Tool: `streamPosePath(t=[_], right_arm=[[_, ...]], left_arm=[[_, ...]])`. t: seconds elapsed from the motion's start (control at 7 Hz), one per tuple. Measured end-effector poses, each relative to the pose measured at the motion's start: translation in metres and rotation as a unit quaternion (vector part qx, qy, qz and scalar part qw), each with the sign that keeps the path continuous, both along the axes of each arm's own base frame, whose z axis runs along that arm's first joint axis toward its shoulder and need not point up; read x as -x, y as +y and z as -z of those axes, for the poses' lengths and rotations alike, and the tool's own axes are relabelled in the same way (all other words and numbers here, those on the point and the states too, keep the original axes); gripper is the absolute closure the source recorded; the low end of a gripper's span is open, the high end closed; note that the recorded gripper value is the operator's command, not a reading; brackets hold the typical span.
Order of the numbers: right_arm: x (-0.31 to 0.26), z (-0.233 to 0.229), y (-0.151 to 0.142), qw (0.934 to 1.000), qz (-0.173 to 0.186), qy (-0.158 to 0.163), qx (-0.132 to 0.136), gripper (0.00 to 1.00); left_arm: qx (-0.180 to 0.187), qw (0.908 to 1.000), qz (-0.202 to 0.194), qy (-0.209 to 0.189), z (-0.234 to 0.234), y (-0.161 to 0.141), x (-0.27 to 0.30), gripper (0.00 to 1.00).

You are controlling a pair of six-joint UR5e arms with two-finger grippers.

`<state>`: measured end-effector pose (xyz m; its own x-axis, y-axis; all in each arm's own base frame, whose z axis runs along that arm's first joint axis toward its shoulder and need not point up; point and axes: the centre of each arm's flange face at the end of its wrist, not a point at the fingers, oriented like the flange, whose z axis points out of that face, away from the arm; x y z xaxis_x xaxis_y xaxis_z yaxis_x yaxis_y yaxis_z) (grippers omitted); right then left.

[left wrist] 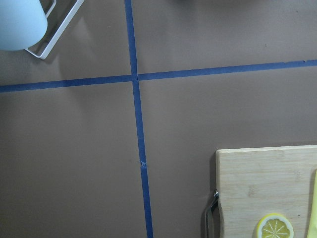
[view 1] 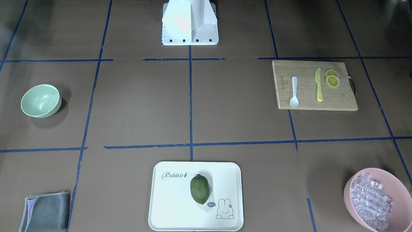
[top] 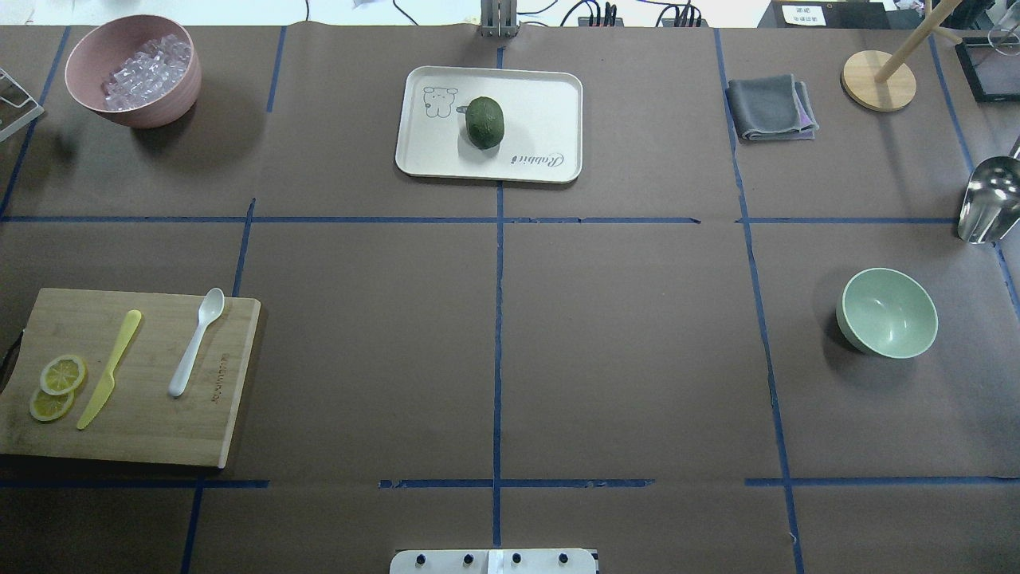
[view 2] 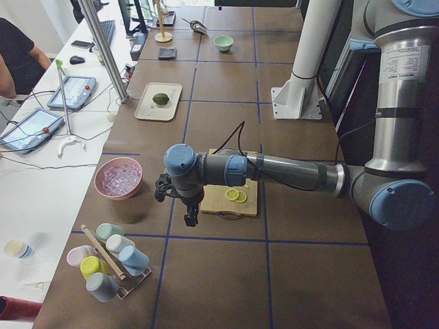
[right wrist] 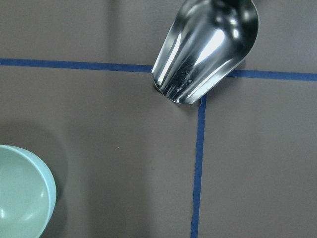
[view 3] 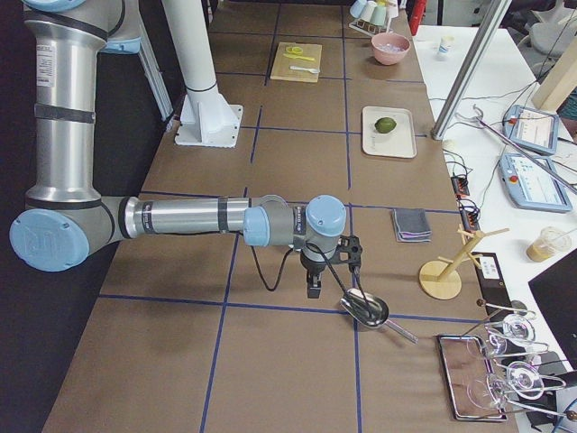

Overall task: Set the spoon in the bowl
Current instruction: 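Move the right gripper down toward the pale green bowl's rim, then grasp the pale green bowl's rim with the right gripper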

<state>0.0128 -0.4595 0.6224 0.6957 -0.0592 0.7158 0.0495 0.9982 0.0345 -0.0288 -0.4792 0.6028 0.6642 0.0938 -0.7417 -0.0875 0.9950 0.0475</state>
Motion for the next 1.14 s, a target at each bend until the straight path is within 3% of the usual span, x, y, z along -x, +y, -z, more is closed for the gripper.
streamPosePath(t=[0.29,0.86,1.14], right_arm=[[0.041,0.007,-0.004,0.9999,0.006,-0.008,-0.012,0.01],[0.151,0.019,0.010,0.9984,-0.043,-0.035,0.013,0.08],[0.172,-0.003,0.027,0.9982,-0.039,-0.045,0.002,0.47]], left_arm=[[-0.004,1.0000,-0.002,0.000,0.001,0.001,-0.001,0.00],[-0.012,0.9999,-0.001,0.001,0.009,0.000,-0.001,0.00],[-0.019,0.9998,0.000,0.002,0.016,-0.001,0.000,0.00]])
